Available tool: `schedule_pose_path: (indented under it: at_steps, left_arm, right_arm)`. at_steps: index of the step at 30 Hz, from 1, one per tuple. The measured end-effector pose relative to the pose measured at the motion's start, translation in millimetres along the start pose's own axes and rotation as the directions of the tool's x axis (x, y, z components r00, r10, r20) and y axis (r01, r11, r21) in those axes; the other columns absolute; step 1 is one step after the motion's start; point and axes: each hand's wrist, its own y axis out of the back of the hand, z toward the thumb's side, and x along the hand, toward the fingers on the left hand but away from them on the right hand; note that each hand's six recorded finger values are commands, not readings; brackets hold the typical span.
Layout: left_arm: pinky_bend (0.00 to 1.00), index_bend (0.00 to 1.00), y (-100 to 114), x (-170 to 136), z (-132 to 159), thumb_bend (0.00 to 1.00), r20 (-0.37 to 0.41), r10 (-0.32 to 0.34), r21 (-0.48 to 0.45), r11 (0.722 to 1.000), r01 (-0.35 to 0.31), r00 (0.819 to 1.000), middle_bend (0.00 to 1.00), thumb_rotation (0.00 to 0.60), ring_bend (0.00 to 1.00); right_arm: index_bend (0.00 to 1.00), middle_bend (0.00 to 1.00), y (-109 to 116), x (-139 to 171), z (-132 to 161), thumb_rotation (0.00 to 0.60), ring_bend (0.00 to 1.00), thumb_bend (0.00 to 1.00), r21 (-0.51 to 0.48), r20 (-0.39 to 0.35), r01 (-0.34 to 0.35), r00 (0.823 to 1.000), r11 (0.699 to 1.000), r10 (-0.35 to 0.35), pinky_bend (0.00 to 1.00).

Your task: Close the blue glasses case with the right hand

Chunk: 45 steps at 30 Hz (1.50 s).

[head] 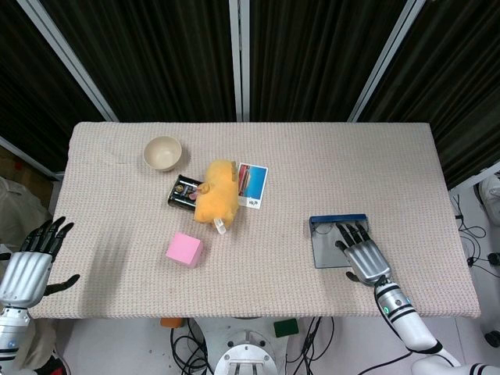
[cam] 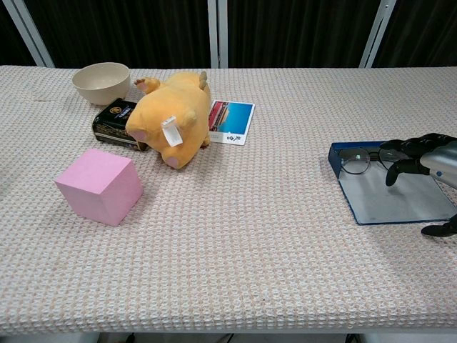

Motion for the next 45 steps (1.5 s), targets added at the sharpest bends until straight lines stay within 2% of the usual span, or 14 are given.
schedule_pose_path:
  at_steps: [5, 10, 23, 33, 38, 45]
  left_arm:
    - [0.14, 0.09, 0, 0, 0, 0.09, 0.0, -0.001, 0.0, 1.0, 0.001, 1.0, 0.01, 0.578, 0.01]
    - [0.14, 0.09, 0, 0, 0, 0.09, 0.0, 0.001, 0.001, 1.0, -0.001, 1.0, 0.01, 0.581, 0.01]
    - [0.13, 0.09, 1, -1, -3, 0.09, -0.007, 0.002, 0.002, 1.0, -0.002, 1.0, 0.01, 0.581, 0.01]
    - [0.13, 0.09, 0, 0, -4, 0.09, -0.013, -0.005, -0.002, 1.0, 0.005, 1.0, 0.01, 0.579, 0.01]
    - [0.13, 0.09, 0, -1, -5, 0.09, -0.016, -0.007, -0.004, 1.0, 0.007, 1.0, 0.01, 0.578, 0.01]
    - [0.13, 0.09, -2, 0, -7, 0.09, -0.02, -0.015, -0.006, 1.0, 0.014, 1.0, 0.01, 0.58, 0.01]
  right_arm:
    - [0.34, 0.0, -2, 0, 1, 0.6, 0.0, 0.36, -0.001, -0.003, -0.002, 1.0, 1.0, 0.002, 0.0]
    - [0.34, 0.0, -5, -2, 2, 0.6, 0.0, 0.44, -0.002, -0.004, -0.01, 1.0, 1.0, 0.01, 0.0]
    - [0.38, 0.0, -10, -10, 6, 0.6, 0.0, 0.49, 0.012, -0.016, -0.035, 0.999, 0.999, 0.035, 0.0]
    - [0.43, 0.0, -9, -15, 7, 0.6, 0.0, 0.76, 0.002, -0.021, -0.043, 0.999, 0.999, 0.043, 0.0]
    - [0.44, 0.0, -6, -16, 7, 0.6, 0.0, 0.79, 0.0, -0.021, -0.05, 0.999, 0.999, 0.05, 0.0]
    - [0.45, 0.0, 7, -14, 5, 0.6, 0.0, 0.82, 0.006, -0.019, -0.026, 0.999, 1.0, 0.026, 0.0]
